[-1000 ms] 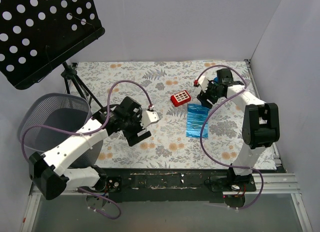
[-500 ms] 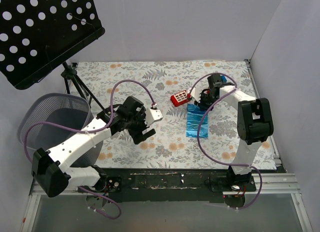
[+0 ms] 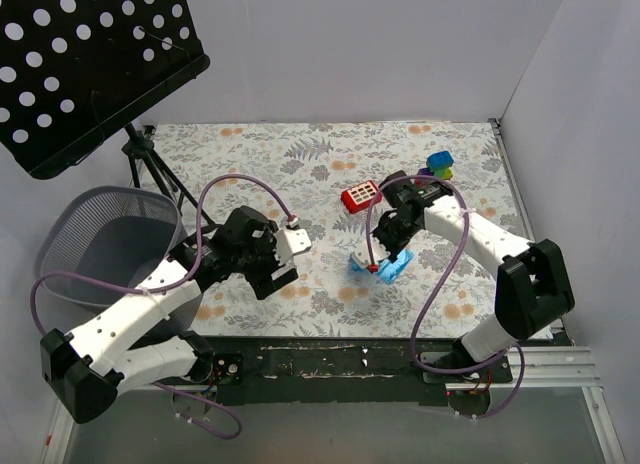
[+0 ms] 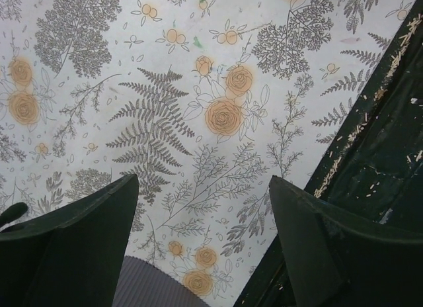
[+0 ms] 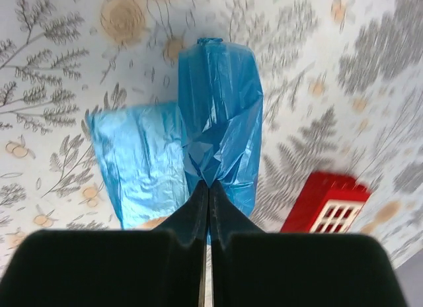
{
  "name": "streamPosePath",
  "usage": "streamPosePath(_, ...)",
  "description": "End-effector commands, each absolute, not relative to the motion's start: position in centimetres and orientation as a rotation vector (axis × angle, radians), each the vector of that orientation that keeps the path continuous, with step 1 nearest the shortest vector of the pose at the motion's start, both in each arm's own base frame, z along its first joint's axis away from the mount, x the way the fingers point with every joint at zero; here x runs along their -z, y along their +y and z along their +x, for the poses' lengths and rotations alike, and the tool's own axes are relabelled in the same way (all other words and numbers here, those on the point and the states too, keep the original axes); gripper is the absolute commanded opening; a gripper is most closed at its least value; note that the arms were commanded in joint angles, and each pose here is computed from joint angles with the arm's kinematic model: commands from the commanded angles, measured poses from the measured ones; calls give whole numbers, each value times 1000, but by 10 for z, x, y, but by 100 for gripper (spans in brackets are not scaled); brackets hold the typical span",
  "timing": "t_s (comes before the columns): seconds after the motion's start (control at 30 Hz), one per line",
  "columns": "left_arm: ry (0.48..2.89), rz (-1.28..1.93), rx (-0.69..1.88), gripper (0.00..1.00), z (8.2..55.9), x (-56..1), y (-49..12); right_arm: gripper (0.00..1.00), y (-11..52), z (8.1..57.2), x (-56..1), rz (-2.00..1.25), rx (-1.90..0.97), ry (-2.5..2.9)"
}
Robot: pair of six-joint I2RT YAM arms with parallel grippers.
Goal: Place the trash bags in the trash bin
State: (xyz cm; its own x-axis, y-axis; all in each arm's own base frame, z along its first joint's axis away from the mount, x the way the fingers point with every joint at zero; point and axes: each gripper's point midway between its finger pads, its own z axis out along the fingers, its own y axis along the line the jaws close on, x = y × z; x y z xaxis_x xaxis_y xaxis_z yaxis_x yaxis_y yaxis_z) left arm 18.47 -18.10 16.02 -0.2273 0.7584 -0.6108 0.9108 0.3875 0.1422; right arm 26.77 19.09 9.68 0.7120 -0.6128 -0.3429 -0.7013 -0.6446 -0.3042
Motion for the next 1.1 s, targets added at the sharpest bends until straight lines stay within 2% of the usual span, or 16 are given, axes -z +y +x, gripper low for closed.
streamPosePath(0.0,2058,1388,369,81,178,-156,-181,1,237,247,-90,-2604,-347,714)
streamPosePath(0.13,2093,1342,395,81,176,-153,-183,47,307,266,-84,-2401,-441,1019)
streamPosePath(0.23,2139,1290,413,83,177,-152,-186,74,332,312,-128,-2070,-505,1329)
streamPosePath(0.3,2155,1269,424,84,178,-150,-189,77,316,327,-149,-1875,-575,1485)
streamPosePath(0.4,2168,1269,424,85,183,-142,-193,78,273,346,-163,-1638,-497,1651)
streamPosePath(0.47,2158,1287,437,85,187,-138,-198,77,240,339,-146,-1538,-487,1794)
streamPosePath(0.57,2136,1322,446,83,195,-127,-206,74,200,314,-107,-1552,-428,1986)
streamPosePath(0.7,2105,1245,424,82,221,-119,-219,69,170,300,-71,-1376,-427,2263)
streamPosePath(0.9,2140,1048,583,84,242,-124,-258,57,127,317,-66,-801,-471,2531)
streamPosePath(1.07,2154,1036,621,84,239,-121,-260,56,119,285,-51,-630,-656,2648)
